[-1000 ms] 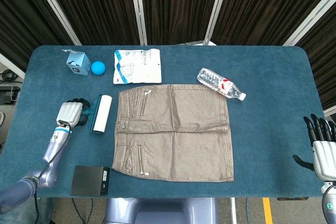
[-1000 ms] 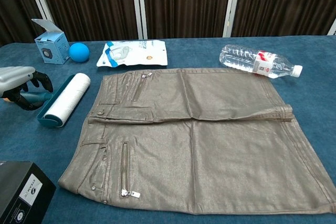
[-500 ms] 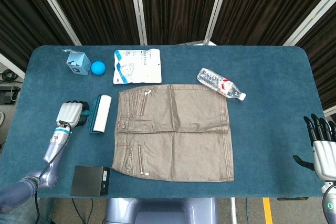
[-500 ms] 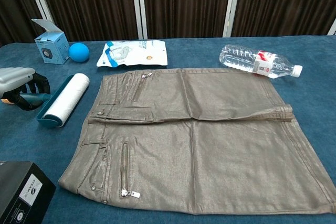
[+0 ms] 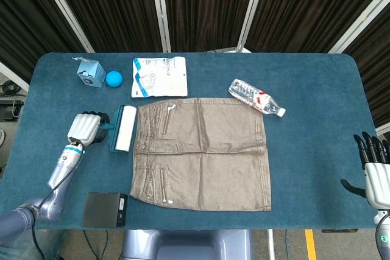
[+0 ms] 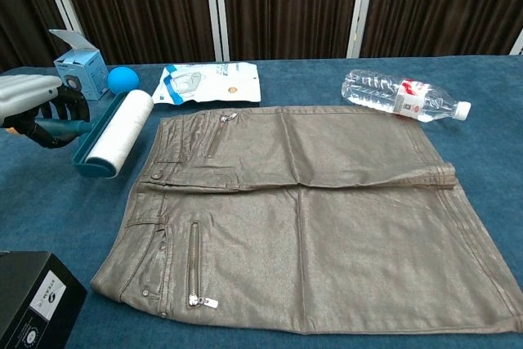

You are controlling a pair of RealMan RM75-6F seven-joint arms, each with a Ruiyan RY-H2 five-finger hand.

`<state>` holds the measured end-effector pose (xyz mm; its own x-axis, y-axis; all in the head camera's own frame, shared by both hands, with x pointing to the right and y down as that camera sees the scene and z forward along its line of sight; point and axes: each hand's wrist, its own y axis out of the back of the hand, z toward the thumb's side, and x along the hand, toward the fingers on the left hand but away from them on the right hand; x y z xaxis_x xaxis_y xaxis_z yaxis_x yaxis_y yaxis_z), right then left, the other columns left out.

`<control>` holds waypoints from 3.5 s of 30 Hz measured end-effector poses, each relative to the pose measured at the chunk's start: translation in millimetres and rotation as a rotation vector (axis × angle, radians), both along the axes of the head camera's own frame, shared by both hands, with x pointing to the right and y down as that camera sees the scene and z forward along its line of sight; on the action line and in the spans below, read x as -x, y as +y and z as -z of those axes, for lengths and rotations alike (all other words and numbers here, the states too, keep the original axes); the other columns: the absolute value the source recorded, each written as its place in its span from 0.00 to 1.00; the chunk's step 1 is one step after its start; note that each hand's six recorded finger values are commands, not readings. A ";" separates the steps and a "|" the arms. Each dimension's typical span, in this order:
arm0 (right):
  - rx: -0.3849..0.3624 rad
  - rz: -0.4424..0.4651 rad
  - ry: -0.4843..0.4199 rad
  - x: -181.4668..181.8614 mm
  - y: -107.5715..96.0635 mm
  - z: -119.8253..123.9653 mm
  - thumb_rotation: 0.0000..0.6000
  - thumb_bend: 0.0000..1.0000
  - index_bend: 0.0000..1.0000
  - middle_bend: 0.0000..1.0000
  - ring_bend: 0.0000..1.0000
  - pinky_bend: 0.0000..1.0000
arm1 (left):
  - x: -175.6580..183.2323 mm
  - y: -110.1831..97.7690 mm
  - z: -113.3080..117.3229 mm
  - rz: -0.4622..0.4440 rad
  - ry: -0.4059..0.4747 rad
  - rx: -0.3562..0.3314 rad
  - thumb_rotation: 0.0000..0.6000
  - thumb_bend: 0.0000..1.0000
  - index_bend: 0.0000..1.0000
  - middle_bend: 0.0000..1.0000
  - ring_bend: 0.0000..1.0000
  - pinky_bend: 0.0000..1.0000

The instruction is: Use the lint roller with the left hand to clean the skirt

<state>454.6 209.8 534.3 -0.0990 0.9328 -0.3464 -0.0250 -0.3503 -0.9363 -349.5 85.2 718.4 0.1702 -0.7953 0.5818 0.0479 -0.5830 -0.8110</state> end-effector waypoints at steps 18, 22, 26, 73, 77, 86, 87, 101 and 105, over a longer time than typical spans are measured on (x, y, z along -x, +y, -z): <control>-0.003 -0.056 -0.016 -14.4 -5.7 3.0 1.00 0.00 0.00 0.00 0.00 0.00 | -86.9 -25.5 54.7 -0.345 -0.140 -0.052 1.00 0.60 0.51 0.43 0.37 0.42; -0.002 -0.069 -0.010 -18.3 -7.6 2.3 1.00 0.00 0.00 0.00 0.00 0.00 | -105.7 -27.5 51.9 -0.399 -0.196 -0.036 1.00 0.61 0.51 0.43 0.37 0.42; -0.001 -0.084 -0.009 -22.3 -9.2 1.6 1.00 0.00 0.00 0.00 0.00 0.00 | -119.1 -24.2 42.6 -0.436 -0.248 -0.001 1.00 0.63 0.51 0.44 0.37 0.42; -0.012 -0.174 -0.013 -50.6 -11.3 8.1 1.00 0.00 0.00 0.00 0.00 0.00 | -322.4 61.5 30.6 -0.841 -0.333 -0.092 1.00 0.64 0.54 0.45 0.38 0.44; -0.014 -0.175 -0.015 -51.0 -11.4 8.9 1.00 0.00 0.00 0.00 0.00 0.00 | -316.5 57.4 29.6 -0.836 -0.355 -0.100 1.00 0.64 0.54 0.46 0.38 0.44; -0.010 -0.163 -0.016 -48.0 -11.3 7.8 1.00 0.00 0.00 0.00 0.00 0.00 | -267.2 25.0 23.1 -0.736 -0.432 -0.084 1.00 0.64 0.54 0.46 0.38 0.44; -0.010 -0.161 -0.015 -47.5 -11.3 7.8 1.00 0.00 0.00 0.00 0.00 0.00 | -256.1 19.1 21.3 -0.714 -0.445 -0.077 1.00 0.64 0.54 0.46 0.38 0.44; -0.005 -0.121 0.001 -34.8 -11.1 3.3 1.00 0.00 0.00 0.00 0.00 0.00 | -132.4 -36.4 3.5 -0.466 -0.531 -0.006 1.00 0.64 0.55 0.46 0.38 0.44; -0.006 -0.118 -0.003 -33.8 -11.9 2.9 1.00 0.00 0.00 0.00 0.00 0.00 | -131.5 -35.9 1.6 -0.471 -0.528 -0.006 1.00 0.64 0.55 0.46 0.38 0.44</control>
<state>488.4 197.9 531.4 -0.2078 0.9167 -0.3414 0.0187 -0.3452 -0.9383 -218.0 49.3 716.8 0.1936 -0.7101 0.6770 0.6817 -0.3989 -0.6134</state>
